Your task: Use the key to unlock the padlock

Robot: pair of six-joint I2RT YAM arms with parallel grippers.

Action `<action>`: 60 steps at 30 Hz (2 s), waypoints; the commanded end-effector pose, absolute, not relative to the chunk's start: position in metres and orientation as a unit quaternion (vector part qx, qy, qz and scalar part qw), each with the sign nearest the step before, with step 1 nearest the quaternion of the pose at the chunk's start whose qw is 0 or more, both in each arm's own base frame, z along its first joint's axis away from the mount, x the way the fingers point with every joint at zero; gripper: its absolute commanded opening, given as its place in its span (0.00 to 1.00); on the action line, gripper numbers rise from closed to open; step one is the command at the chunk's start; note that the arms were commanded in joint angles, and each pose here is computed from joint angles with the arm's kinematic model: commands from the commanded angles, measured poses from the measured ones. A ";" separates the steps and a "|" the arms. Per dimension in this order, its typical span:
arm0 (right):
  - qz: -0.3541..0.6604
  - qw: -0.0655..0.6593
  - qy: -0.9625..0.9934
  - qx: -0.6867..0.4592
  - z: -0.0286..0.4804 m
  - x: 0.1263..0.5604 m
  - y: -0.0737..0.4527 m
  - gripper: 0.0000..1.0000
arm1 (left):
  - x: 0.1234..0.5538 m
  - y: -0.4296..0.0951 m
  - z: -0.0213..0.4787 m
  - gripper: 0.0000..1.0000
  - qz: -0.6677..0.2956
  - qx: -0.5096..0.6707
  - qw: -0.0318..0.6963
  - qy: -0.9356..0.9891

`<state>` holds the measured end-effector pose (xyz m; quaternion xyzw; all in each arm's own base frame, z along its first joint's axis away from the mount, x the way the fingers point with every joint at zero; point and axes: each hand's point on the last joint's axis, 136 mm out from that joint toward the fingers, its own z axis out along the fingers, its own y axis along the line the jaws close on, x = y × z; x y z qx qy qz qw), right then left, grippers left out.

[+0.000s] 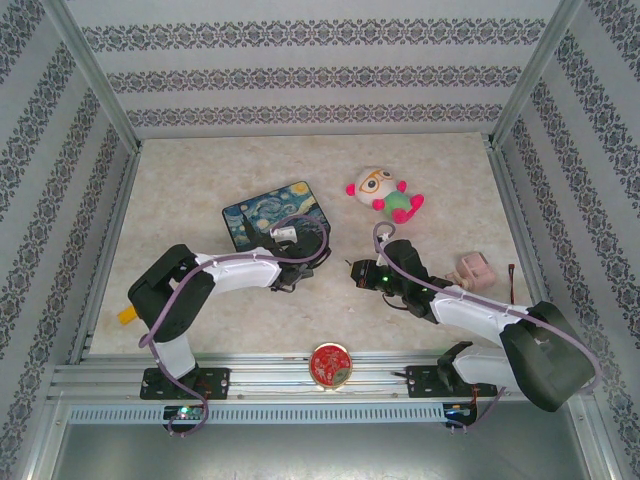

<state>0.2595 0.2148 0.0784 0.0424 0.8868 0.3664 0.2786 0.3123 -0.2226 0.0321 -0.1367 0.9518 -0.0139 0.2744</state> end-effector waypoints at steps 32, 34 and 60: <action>0.374 0.287 0.882 0.032 0.067 0.259 0.231 0.00 | 0.308 -0.282 0.046 0.25 -0.186 -0.157 0.252 0.937; 0.373 0.293 0.880 0.031 0.065 0.258 0.235 0.00 | 0.309 -0.286 0.048 0.25 -0.204 -0.172 0.254 0.930; 0.379 0.323 0.867 0.027 0.052 0.248 0.252 0.00 | 0.322 -0.314 0.038 0.26 -0.318 -0.262 0.222 0.884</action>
